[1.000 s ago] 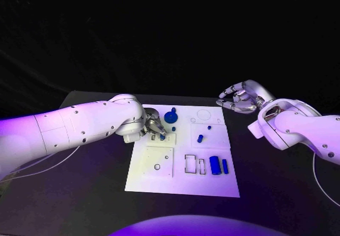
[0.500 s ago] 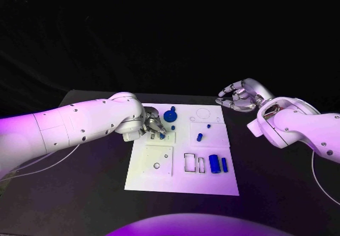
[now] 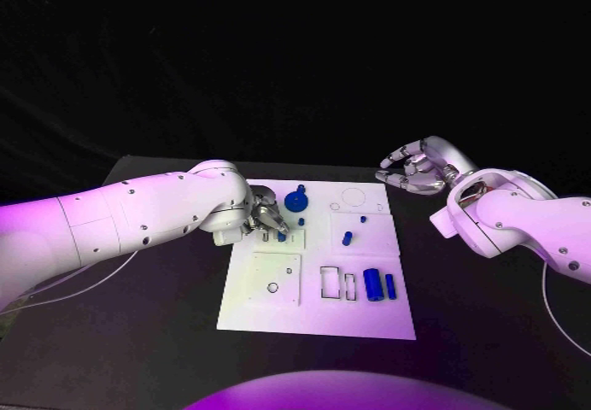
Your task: Assemble the parts on the task board
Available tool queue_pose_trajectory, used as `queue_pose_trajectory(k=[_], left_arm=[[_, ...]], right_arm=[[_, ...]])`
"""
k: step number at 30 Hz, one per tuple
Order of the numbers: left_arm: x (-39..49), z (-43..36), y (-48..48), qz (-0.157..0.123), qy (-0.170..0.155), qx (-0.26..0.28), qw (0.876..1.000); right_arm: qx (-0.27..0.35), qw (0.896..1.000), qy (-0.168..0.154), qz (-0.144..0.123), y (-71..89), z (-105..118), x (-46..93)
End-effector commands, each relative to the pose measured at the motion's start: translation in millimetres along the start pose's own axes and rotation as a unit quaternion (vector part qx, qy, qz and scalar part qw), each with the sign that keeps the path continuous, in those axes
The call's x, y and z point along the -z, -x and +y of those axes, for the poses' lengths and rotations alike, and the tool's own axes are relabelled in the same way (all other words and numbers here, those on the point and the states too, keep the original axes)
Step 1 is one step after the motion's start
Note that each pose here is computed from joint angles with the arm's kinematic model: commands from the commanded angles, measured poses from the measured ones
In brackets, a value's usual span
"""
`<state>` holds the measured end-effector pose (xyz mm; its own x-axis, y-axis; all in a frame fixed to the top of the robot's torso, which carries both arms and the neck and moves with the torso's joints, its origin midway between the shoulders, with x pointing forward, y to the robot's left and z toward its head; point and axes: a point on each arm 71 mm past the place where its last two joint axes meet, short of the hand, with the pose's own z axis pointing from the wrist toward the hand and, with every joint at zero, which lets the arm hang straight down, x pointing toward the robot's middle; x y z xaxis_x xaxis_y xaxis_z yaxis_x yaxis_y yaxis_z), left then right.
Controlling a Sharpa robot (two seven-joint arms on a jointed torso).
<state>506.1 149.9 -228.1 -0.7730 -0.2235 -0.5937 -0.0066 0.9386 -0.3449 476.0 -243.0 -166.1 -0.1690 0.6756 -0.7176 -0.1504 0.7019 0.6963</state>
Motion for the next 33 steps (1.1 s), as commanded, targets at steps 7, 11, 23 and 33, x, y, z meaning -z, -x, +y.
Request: queue_pose_trajectory(k=[7, 11, 23, 33], left_arm=[[-1.3, -0.3, -6.6, 0.004, 0.004, -0.036, 0.999], [-1.1, -0.2, -6.6, 0.003, 0.005, -0.042, 0.999], [-0.5, 1.3, -6.0, -0.002, 0.008, -0.055, 0.998], [-0.1, 1.0, -6.5, -0.002, 0.007, -0.056, 0.998]], right_arm=[[0.004, 1.000, 0.006, 0.002, -0.8, 0.8, 0.2], [0.004, 1.000, 0.006, 0.002, -0.7, 0.6, 0.2], [0.004, 1.000, 0.006, 0.002, -0.8, 0.4, 0.2], [0.004, 1.000, 0.006, 0.002, -0.9, 0.3, 0.3]])
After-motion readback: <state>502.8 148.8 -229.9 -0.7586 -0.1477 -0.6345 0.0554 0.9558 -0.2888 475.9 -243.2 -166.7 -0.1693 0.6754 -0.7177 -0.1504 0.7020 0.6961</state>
